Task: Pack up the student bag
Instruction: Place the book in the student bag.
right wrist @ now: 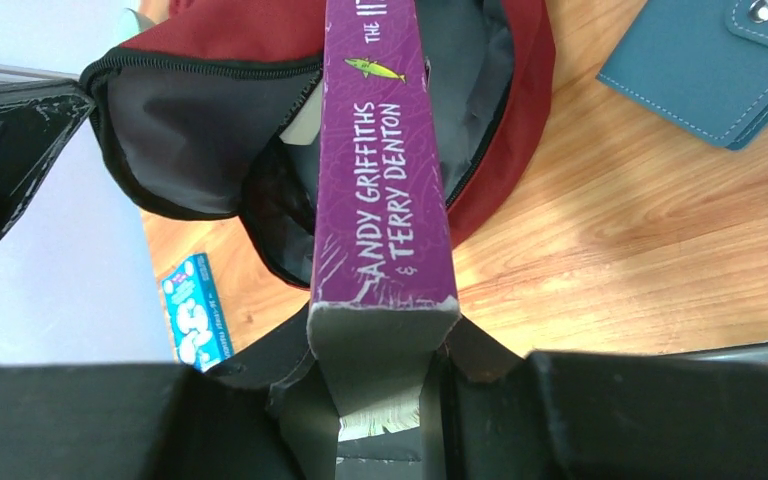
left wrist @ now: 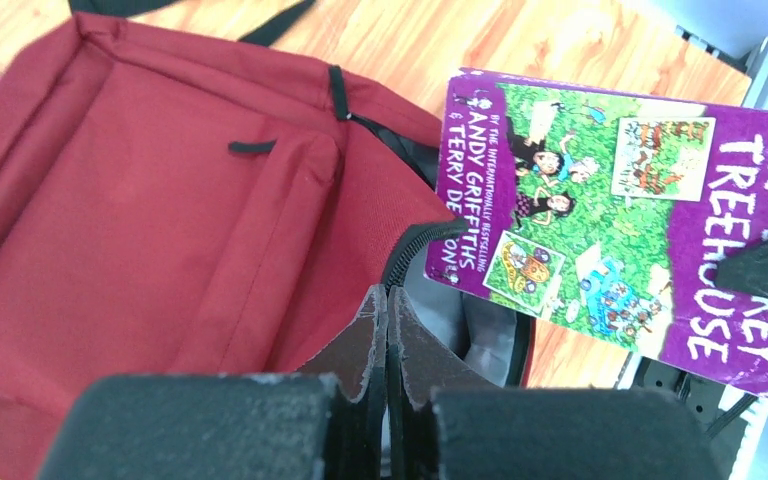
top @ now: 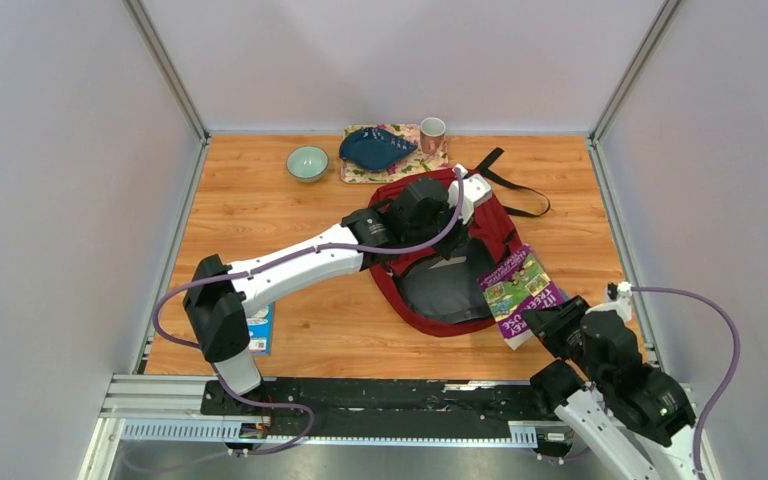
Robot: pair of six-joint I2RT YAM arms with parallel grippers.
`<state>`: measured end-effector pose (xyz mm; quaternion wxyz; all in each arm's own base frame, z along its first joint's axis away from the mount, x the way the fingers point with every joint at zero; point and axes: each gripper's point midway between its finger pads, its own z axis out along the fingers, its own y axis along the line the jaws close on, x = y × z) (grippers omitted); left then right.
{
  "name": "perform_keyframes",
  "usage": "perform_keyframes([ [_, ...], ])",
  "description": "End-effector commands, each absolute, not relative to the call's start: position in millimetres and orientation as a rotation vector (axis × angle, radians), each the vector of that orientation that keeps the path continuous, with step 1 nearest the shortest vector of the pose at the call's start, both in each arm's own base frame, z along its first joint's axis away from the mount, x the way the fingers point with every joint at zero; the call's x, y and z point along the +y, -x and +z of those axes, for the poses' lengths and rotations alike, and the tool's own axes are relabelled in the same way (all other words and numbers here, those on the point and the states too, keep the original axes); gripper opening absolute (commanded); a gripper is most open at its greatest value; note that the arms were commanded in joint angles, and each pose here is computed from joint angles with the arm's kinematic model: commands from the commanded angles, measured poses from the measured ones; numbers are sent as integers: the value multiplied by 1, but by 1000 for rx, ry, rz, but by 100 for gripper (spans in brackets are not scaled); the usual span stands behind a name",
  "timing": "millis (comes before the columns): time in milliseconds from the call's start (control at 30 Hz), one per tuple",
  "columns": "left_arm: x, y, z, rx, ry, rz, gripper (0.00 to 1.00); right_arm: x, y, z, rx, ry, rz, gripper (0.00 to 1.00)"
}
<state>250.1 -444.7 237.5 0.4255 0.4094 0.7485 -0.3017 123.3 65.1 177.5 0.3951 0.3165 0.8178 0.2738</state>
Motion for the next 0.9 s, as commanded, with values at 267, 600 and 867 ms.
perform_keyframes([
  [267, -440, -262, 340, 1647, -831, -803, 0, 76, -112, 231, 1901, -849, 991, 0],
  [600, -430, -265, 358, 1613, -734, -805, 0, 116, -95, 226, 1998, -865, 1281, 0],
  [867, -428, -255, 347, 1631, -769, -840, 0, 159, -148, 240, 1863, -815, 1470, 0],
])
